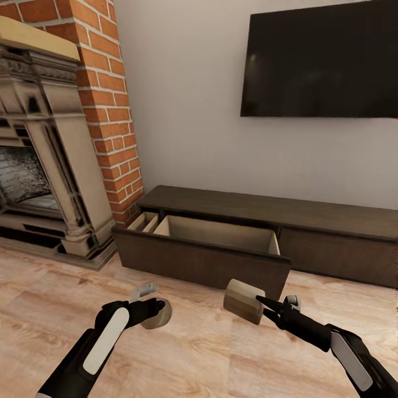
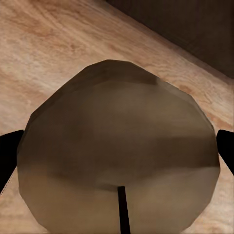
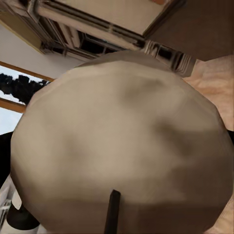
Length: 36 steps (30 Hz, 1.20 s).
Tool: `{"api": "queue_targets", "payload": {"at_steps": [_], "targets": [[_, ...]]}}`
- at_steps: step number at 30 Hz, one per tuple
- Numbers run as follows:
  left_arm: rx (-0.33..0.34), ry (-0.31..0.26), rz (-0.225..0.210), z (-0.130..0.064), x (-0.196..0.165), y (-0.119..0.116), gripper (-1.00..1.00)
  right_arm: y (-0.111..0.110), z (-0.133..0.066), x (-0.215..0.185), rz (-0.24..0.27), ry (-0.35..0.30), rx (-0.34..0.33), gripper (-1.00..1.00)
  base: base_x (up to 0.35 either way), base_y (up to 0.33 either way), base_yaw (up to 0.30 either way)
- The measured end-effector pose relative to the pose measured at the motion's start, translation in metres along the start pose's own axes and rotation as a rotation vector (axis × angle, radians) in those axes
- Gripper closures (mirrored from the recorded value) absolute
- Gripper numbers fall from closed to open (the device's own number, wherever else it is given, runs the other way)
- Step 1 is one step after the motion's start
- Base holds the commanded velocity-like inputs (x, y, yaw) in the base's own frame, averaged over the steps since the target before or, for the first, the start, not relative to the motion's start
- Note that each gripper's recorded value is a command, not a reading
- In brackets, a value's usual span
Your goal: Place each of the two pumpkins and all three candles from the living room inside a cabinet in the living room (use any cabinet), then make sure every cabinet is closed, and position the cauldron so it is next to a table in the living room.
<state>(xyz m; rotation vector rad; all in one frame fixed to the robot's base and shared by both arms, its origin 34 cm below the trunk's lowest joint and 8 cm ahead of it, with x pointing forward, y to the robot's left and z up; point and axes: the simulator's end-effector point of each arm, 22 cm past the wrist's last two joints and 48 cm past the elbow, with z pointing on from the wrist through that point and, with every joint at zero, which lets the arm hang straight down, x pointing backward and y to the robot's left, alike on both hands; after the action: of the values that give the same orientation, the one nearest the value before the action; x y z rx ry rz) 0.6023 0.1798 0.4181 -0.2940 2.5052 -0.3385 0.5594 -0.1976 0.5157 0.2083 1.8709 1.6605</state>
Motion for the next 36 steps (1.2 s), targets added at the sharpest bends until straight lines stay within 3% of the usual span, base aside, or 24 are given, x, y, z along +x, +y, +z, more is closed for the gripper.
{"api": "queue_targets", "payload": {"at_steps": [9, 20, 24, 36], "targets": [[0.003, -0.008, 0.0, -0.003, -0.003, -0.001, 1.0, 0.004, 0.0, -0.001, -0.007, -0.001, -0.004, 1.0, 0.257, 0.14, -0.245], [0.008, -0.019, -0.004, -0.007, -0.007, -0.003, 1.0, 0.008, 0.0, -0.002, -0.015, -0.003, -0.009, 1.0, 0.03, 0.01, -0.245], [-0.006, -0.029, -0.044, -0.01, -0.017, 0.012, 1.0, 0.006, 0.0, -0.003, -0.019, -0.004, 0.007, 1.0, 0.0, 0.0, -0.231], [-0.009, 0.01, -0.065, -0.012, -0.012, 0.019, 1.0, 0.003, -0.001, -0.004, -0.018, -0.006, 0.02, 1.0, 0.0, 0.0, -0.033]]}}
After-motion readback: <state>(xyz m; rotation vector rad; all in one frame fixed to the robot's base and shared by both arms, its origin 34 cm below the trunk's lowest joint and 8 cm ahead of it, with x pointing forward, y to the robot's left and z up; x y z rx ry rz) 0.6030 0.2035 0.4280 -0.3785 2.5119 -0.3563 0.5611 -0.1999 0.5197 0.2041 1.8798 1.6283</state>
